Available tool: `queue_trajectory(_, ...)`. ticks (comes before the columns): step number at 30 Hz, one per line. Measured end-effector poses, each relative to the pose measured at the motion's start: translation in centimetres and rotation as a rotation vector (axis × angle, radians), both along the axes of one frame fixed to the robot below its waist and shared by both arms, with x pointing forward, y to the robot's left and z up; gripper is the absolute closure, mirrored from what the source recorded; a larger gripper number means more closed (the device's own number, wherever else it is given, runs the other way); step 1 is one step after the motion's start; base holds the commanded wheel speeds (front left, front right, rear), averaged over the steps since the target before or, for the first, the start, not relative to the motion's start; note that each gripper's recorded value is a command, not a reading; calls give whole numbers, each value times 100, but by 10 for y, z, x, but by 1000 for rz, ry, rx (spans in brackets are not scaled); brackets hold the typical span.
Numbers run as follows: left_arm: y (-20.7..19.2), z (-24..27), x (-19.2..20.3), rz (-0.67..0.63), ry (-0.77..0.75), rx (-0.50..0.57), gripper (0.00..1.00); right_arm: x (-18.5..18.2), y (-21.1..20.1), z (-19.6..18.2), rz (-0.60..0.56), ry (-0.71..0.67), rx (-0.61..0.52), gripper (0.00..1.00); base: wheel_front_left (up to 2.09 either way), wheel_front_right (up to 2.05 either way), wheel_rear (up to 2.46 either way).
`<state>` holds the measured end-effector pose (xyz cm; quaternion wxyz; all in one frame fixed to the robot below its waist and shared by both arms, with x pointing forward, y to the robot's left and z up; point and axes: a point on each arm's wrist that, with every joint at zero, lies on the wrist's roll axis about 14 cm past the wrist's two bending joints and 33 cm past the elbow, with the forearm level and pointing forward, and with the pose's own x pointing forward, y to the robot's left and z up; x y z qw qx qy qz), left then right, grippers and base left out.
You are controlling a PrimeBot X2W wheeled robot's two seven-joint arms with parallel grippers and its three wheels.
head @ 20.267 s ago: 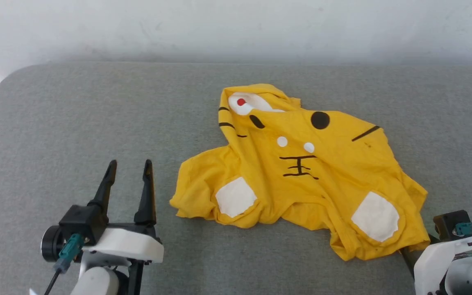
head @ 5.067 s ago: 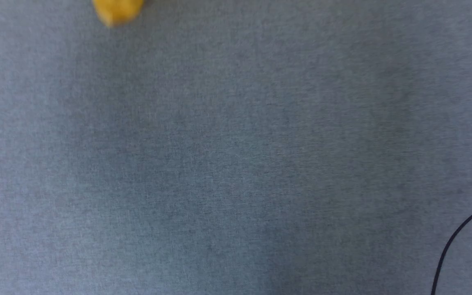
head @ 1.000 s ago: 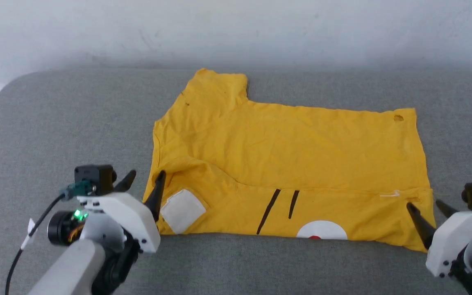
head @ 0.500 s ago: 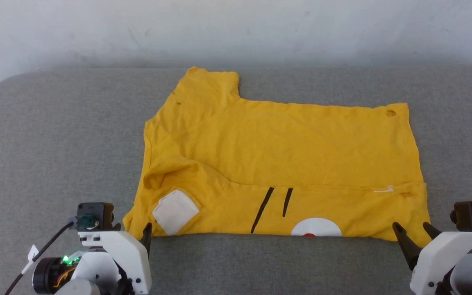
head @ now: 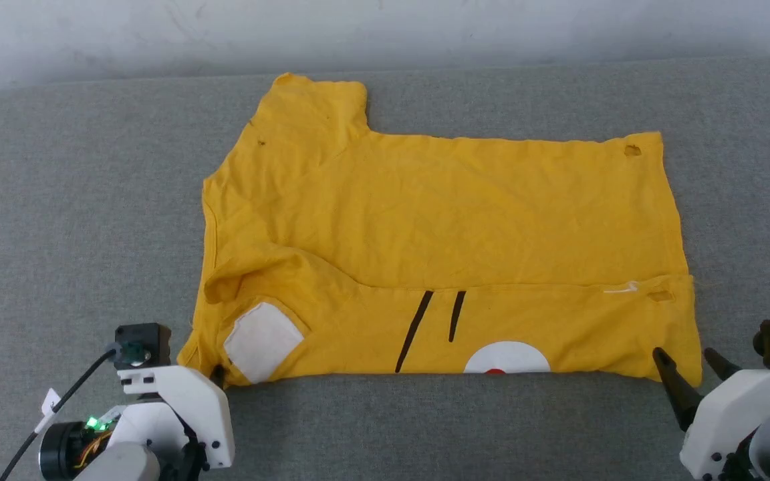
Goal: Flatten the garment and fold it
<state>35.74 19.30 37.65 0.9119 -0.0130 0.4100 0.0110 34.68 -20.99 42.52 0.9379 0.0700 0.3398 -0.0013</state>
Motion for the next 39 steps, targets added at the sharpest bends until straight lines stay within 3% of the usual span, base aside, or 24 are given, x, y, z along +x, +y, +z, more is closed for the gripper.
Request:
queue_trajectory(1,-1,-1,0,-4,3,-6,100,0,-2,0,-4,1,-3,0,0,0,0)
queue_trajectory(11,-22,39,11,-8,-193,-100,100,0,-12,9,-3,4,-62,0,0,0,0)
queue_trajectory(17,-11,74,6,7,-302,-80,100,3,-13,-3,18,62,-100,0,0,0,0)
queue_trajectory(29,-8,68,-6,32,-268,-87,100,12,-21,-52,-1,235,-154,0,0,0,0)
queue_trajectory(30,-8,65,-6,35,-261,-85,100,12,-18,-55,5,243,-146,7,0,0,0)
queue_trajectory(31,-7,63,-7,38,-255,-83,100,13,-17,-56,9,245,-141,80,0,0,0)
queue_trajectory(32,-6,61,-7,39,-250,-82,100,14,-15,-57,14,246,-138,100,0,0,0)
queue_trajectory(39,1,58,-11,36,-244,-57,100,14,-10,-48,35,211,-120,100,0,0,0)
